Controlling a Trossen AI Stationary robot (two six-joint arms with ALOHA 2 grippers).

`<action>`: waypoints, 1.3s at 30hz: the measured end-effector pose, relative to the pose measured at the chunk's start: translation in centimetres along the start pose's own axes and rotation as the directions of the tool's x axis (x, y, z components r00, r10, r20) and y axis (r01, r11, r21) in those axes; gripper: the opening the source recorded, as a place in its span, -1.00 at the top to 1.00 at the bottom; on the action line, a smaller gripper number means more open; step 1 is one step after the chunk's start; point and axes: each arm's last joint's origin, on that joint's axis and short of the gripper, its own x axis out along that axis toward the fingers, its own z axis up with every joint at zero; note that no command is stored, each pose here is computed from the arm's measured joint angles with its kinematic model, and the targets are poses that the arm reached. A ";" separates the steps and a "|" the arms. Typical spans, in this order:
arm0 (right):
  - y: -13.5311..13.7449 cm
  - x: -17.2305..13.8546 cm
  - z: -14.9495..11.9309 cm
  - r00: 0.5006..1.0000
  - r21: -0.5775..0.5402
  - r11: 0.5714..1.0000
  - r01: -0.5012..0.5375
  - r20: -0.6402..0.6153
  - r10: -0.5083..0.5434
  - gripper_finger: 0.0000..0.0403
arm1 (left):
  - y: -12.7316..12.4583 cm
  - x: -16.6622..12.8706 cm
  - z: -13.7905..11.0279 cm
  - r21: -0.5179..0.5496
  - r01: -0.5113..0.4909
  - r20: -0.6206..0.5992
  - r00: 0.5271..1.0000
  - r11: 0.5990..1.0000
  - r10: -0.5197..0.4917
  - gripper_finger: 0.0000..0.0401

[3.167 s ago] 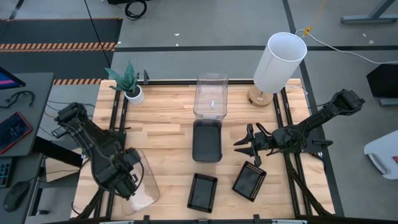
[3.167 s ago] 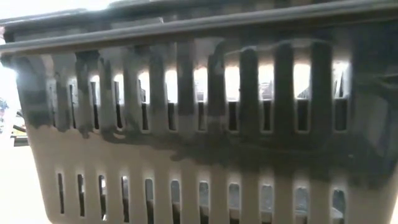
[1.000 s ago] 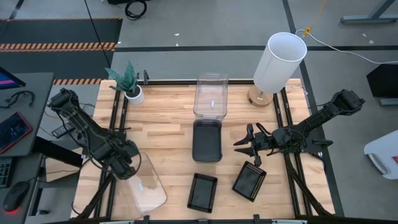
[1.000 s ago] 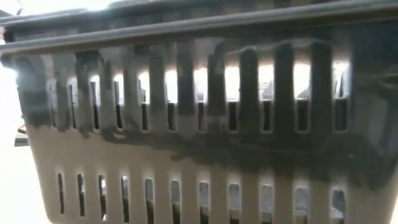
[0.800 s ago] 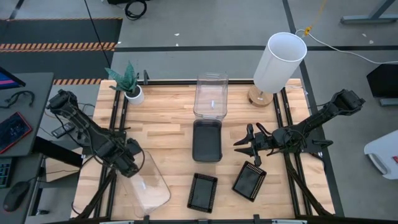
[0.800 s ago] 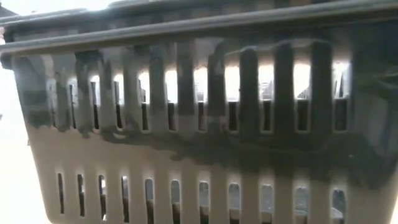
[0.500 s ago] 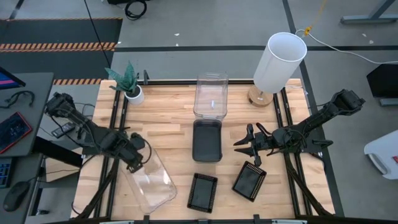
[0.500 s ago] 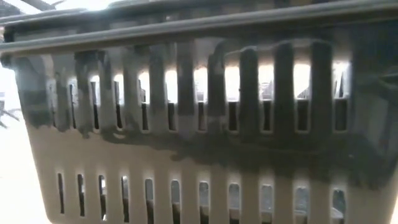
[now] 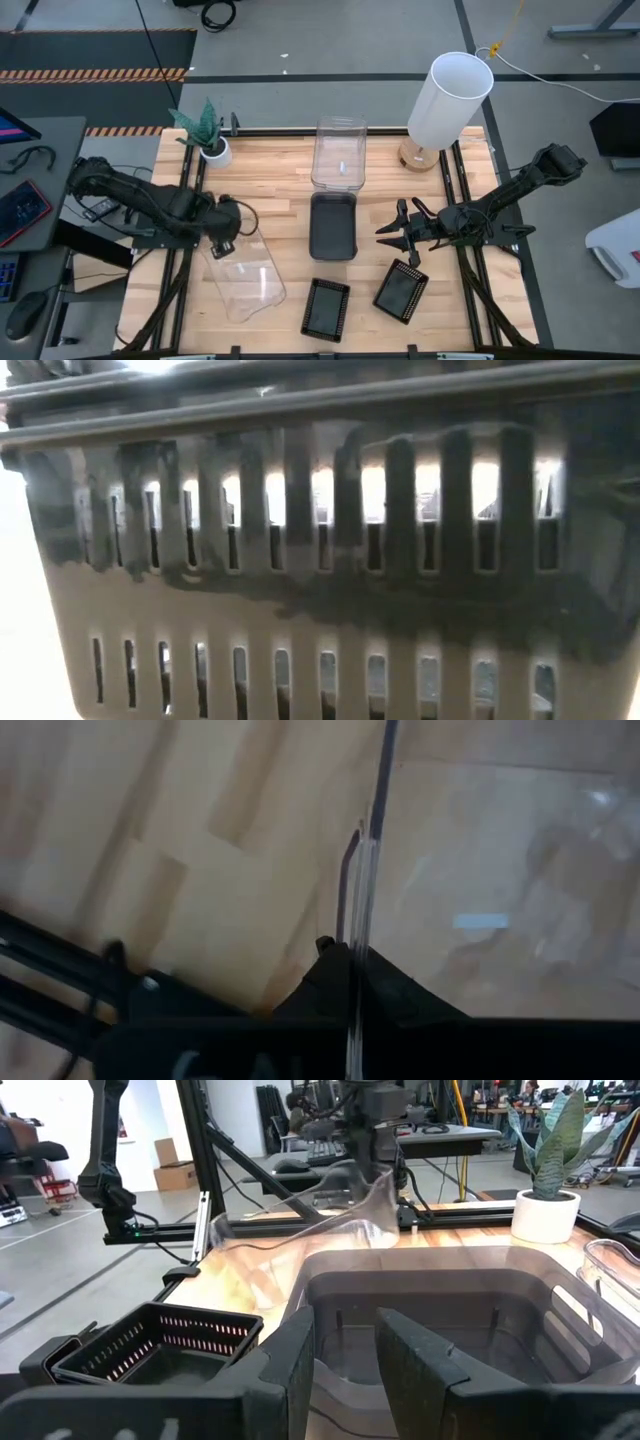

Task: Stack baskets by color
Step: Stack the bottom transparent bin on top of the transparent bin

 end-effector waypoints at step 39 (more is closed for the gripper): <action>0.1 0.0 0.1 1.000 0.029 0.999 -0.026 0.009 0.025 0.43 | 8.0 8.2 12.2 0.467 -0.051 0.106 0.994 0.883 0.002 0.83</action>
